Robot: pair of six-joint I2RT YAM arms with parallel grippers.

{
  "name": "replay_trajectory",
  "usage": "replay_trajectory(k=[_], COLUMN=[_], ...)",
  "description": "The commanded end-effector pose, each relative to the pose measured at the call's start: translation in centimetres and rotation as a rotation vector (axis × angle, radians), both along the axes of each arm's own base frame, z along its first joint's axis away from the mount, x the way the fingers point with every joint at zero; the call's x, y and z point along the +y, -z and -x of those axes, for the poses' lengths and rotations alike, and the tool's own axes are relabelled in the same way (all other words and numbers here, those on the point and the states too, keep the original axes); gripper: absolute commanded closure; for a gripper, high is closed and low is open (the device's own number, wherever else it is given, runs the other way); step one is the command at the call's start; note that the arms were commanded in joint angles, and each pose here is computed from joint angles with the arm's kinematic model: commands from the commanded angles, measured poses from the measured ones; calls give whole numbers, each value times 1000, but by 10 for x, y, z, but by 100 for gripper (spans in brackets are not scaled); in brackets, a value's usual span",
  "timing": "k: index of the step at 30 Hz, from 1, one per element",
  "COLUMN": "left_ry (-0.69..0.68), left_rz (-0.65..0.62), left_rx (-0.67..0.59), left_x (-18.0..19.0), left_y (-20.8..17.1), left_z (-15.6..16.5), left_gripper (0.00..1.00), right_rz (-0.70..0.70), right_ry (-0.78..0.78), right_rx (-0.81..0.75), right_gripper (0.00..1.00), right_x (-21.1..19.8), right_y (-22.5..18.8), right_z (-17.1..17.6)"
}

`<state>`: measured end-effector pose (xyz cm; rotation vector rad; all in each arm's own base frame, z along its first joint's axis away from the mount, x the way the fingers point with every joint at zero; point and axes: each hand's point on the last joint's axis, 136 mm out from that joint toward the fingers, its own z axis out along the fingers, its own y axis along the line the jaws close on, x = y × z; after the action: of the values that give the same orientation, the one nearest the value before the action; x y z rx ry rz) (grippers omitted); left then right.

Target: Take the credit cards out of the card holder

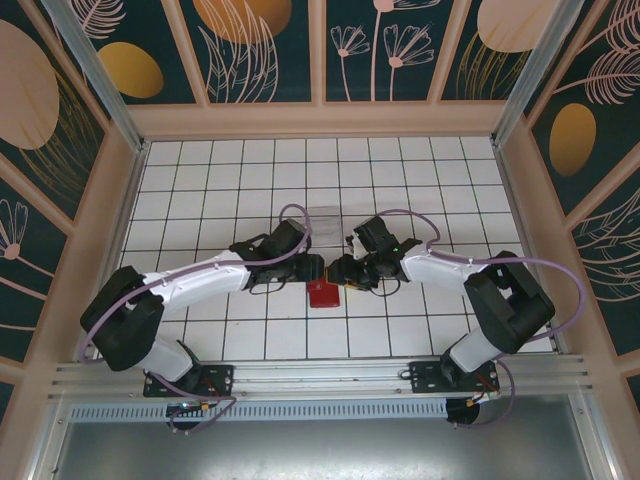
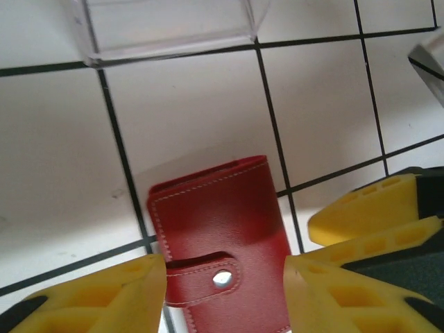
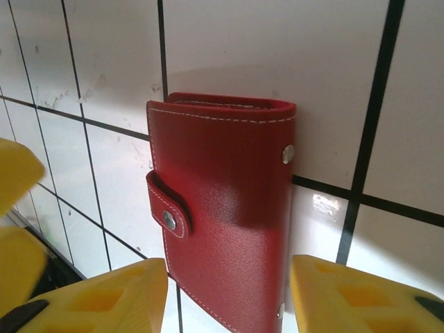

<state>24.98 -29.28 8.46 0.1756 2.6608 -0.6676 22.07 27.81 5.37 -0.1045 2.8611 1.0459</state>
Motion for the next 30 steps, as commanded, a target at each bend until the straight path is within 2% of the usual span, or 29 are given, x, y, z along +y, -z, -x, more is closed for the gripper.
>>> replay_trajectory(k=[1,4,11,13,19,25,28,30], left_ry=[-14,-15,-11,2,68,249,374,460], left_rz=[-23,-63,-109,-103,-188,-192,-195,-174], left_rx=[8,27,66,54,-29,-137,-198,-249], left_x=[-9,-7,-5,-11,0,-5,-10,-16], left_y=[0,9,26,21,13,-4,-8,-11], left_z=[-1,2,9,5,0,2,7,10], left_gripper=[55,61,66,67,68,60,64,64], right_rz=[-7,3,-6,-6,0,18,33,30], right_ry=[-22,-18,-25,-27,-37,-70,-102,-142], right_rx=[8,14,26,31,36,34,21,22], right_gripper=[52,54,58,60,67,78,82,86], right_x=[-2,-3,-1,-1,-2,-5,-9,-10], right_y=[12,18,26,29,35,39,39,38], right_z=[2,2,4,4,5,7,10,15])
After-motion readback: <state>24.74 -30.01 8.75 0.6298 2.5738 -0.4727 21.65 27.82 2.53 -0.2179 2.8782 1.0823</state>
